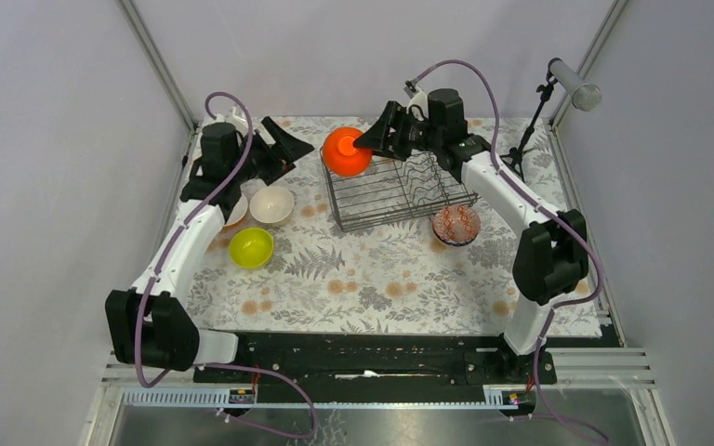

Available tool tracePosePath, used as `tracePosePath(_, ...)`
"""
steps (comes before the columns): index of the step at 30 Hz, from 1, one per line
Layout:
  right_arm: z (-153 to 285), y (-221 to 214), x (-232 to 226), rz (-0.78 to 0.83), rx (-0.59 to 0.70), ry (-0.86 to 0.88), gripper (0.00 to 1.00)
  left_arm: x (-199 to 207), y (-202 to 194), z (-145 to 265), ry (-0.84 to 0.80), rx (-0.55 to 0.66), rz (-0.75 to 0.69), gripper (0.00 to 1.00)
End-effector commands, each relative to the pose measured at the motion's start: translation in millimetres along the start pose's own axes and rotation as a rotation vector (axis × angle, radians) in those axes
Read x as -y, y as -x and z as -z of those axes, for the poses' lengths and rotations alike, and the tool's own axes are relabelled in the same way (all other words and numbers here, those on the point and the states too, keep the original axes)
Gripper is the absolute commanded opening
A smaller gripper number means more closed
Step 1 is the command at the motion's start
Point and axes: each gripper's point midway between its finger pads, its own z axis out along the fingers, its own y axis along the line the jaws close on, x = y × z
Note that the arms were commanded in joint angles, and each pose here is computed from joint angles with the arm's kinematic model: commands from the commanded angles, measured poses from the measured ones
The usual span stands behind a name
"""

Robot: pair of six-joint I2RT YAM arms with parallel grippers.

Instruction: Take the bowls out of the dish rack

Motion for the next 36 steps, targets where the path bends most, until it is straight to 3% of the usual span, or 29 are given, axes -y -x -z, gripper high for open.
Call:
tracePosePath(1,30,17,-73,0.016,0.042,0.232,0.53,53,14,22,-0.264,0.012,0.02,0.89)
tracePosePath(7,39,15,-97,-0.047,0.018,0.354,0.53,92,15,37,-0.483,0.002,0.042,0.87)
tracePosePath(25,45,15,-116,-0.113,0.005,0.478,0.53,114,12,55,-0.62,-0.009,0.059,0.8)
tracePosePath(36,40,11,-109,-0.122,-0.017,0.47,0.57,123,12,60,-0.691,-0.017,0.062,0.57)
